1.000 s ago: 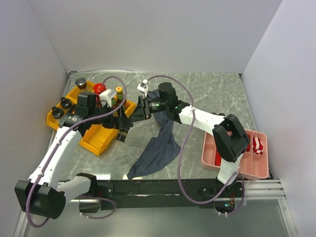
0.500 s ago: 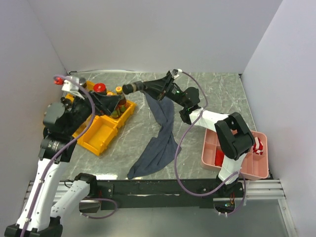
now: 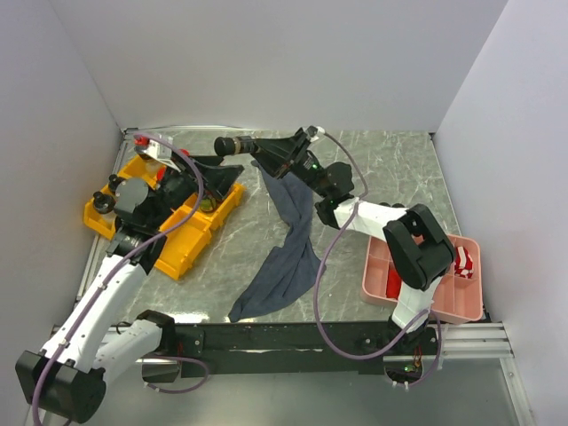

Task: Organize the condiment bottles
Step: Place the bottle in the storage box.

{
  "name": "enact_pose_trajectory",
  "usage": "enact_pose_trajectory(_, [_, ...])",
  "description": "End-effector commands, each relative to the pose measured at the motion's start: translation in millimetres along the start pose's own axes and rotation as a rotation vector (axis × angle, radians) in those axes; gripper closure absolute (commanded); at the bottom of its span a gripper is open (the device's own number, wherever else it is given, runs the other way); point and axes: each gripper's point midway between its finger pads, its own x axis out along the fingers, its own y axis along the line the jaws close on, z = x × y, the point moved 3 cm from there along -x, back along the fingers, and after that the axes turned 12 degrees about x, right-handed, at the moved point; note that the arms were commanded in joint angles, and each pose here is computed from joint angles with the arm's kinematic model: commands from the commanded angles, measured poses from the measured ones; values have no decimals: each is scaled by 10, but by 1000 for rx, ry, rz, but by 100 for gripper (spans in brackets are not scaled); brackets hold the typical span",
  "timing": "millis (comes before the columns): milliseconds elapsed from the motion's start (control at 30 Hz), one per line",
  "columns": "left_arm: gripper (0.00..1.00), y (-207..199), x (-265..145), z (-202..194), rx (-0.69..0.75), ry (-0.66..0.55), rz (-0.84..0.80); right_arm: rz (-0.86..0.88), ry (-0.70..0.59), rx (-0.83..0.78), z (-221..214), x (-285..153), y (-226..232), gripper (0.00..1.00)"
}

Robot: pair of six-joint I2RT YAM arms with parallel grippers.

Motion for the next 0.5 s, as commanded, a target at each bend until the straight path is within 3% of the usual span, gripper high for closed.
enact_pose_trajectory(0, [7,-295,14,411,93,-167,-69,242,112,-79,-420,-23,582,100])
enact_pose_trajectory(133, [12,-226,11,446,97,-191,-6,238,130,-47,-490,-11,500,100])
enact_pose_trajectory(267, [25,-182,-44,511,94,-239,40,233,138,-40,-547,-3,445,100])
enact_pose_trajectory(467, [31,-155,-133,596,105,-278,88,228,133,-30,-554,-40,402,100])
